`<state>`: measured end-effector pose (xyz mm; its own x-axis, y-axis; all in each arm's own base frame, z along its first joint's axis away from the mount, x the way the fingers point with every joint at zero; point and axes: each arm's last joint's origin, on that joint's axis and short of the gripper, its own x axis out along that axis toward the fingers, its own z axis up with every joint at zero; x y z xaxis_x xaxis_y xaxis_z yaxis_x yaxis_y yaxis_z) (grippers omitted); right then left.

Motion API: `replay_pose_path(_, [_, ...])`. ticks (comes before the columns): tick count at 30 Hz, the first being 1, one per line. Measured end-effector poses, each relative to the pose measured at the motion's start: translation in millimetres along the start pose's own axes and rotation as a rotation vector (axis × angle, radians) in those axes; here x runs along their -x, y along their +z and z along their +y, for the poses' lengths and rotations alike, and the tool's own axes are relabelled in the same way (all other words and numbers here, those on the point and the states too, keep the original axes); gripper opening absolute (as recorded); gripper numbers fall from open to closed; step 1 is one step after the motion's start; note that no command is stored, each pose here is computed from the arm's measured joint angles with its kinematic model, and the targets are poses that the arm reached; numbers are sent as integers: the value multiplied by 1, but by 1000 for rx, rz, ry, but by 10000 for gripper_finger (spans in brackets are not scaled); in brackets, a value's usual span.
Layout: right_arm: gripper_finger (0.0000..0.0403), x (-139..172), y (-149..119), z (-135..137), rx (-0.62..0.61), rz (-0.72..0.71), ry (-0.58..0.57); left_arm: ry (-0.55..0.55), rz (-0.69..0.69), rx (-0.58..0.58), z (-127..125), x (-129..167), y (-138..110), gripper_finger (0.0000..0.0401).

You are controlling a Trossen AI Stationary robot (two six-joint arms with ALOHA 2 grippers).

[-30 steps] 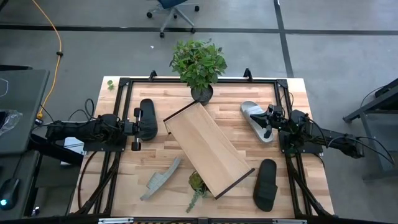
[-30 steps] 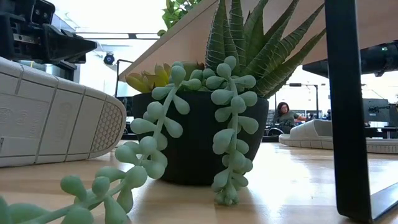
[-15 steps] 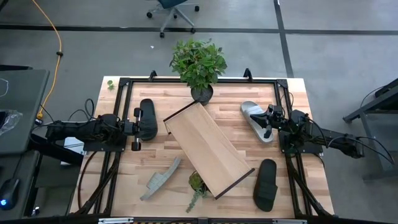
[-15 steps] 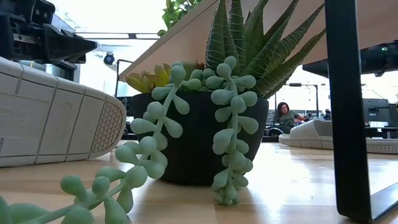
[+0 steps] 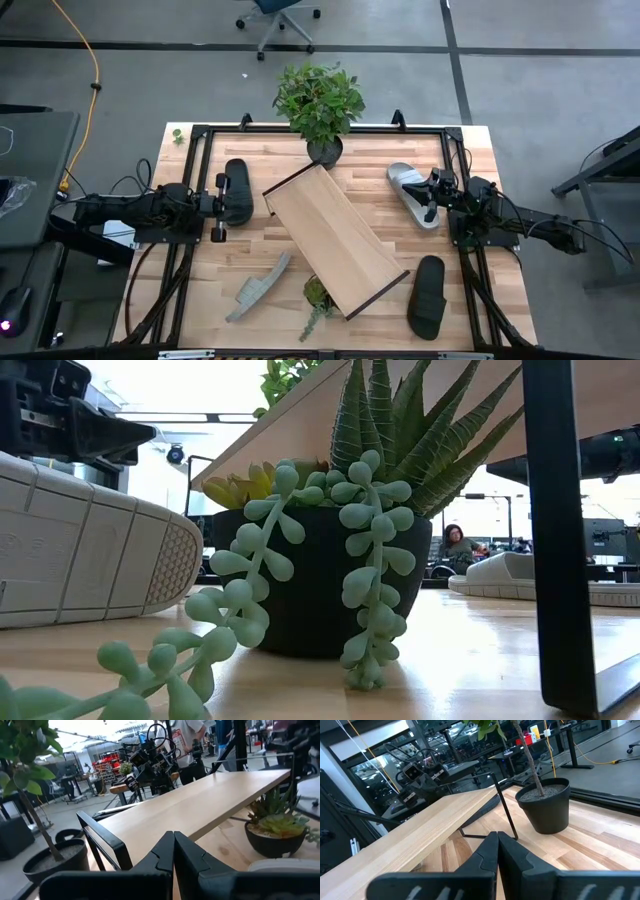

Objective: Pick and place slides into the shelf
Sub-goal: Put the left black slide on the shelf

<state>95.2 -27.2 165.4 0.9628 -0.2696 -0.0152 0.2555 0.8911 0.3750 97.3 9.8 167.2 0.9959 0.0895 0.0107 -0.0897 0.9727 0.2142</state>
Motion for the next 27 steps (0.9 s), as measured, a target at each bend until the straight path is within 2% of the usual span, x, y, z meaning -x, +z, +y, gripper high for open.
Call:
replay_pose_path(6, [0, 0, 0, 0, 0, 0, -1, 0, 0, 24, 0, 0, 0, 1])
replay_pose_path(9, [0, 0, 0, 0, 0, -1, 1, 0, 0, 100, 0, 0, 0, 1])
replay_pose_path(12, [0, 0, 1, 0, -25, -6, 2, 0, 0, 263, 0, 0, 0, 1])
replay_pose_path(16, [0, 0, 1, 0, -211, -9, 3, 0, -1, 511, 0, 0, 0, 1])
replay_pose_path(19, [0, 0, 1, 0, -313, -11, -1, 1, -1, 651, 0, 0, 0, 1])
replay_pose_path(23, [0, 0, 2, 0, -416, -21, -5, 22, -4, 683, 1, 0, 0, 1])
replay_pose_path(27, [0, 0, 2, 0, -480, -27, -11, 31, -8, 658, 1, 0, 0, 1])
